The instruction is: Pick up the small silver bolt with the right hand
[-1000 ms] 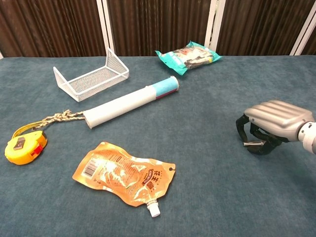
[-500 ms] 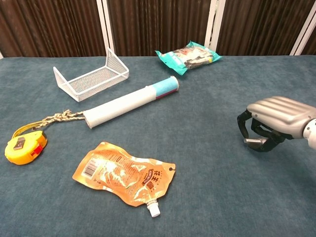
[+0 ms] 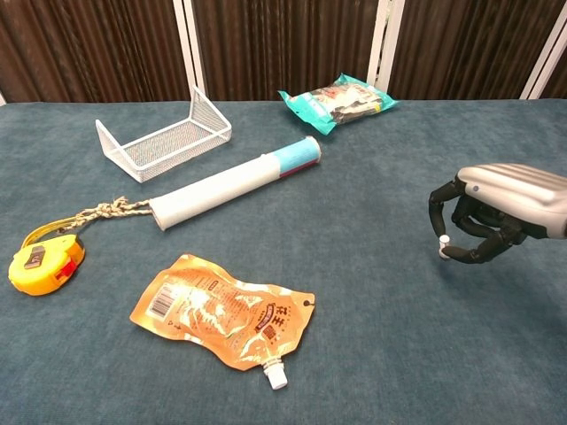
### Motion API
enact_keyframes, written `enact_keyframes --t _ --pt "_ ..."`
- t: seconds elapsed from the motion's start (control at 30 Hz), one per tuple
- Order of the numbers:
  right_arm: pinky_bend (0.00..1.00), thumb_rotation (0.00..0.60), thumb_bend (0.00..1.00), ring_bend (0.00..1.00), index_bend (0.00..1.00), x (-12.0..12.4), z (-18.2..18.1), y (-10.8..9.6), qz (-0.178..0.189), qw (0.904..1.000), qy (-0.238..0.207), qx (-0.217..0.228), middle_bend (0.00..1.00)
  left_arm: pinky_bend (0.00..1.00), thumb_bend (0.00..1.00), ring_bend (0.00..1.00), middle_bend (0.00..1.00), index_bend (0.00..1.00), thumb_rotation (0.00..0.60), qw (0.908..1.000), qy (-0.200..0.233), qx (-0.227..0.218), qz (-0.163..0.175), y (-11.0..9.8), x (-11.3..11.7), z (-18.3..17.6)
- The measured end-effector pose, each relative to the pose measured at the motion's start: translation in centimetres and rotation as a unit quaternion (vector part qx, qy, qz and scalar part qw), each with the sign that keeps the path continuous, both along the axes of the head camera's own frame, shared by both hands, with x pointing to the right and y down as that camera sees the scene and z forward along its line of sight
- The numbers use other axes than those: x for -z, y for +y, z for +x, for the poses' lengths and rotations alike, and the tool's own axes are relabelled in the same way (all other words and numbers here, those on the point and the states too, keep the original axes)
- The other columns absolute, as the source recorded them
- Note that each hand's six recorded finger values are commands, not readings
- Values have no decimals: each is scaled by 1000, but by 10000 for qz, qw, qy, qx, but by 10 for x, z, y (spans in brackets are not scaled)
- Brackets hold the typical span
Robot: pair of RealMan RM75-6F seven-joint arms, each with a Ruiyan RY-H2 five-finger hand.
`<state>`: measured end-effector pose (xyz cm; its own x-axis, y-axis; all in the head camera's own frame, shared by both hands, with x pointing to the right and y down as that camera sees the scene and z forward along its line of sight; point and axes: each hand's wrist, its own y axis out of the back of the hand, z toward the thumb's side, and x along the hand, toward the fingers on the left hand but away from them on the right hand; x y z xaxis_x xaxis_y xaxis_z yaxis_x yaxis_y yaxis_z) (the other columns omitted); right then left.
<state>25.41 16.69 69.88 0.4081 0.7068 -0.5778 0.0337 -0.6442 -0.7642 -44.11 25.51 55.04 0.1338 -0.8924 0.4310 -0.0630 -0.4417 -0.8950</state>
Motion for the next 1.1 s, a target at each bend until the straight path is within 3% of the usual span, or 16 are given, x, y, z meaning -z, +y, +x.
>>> enact_keyframes --t 0.33,0.57,1.1 --pt "987 600 471 1000 803 -9 19 -4 -343 9977 -307 -499 1000 419 369 240 147 270 600 10000 -9 -2 -6 0 -1 0" --pt "988 600 471 1000 784 -18 25 -6 -458 9973 -242 -526 1000 420 370 240 148 270 600 10000 -18 1 -14 0 -1 -1" --pt "990 600 473 1000 696 -11 30 -8 -424 9977 -194 -501 1000 420 370 240 147 270 600 10000 -30 -11 -21 1 -1 0"
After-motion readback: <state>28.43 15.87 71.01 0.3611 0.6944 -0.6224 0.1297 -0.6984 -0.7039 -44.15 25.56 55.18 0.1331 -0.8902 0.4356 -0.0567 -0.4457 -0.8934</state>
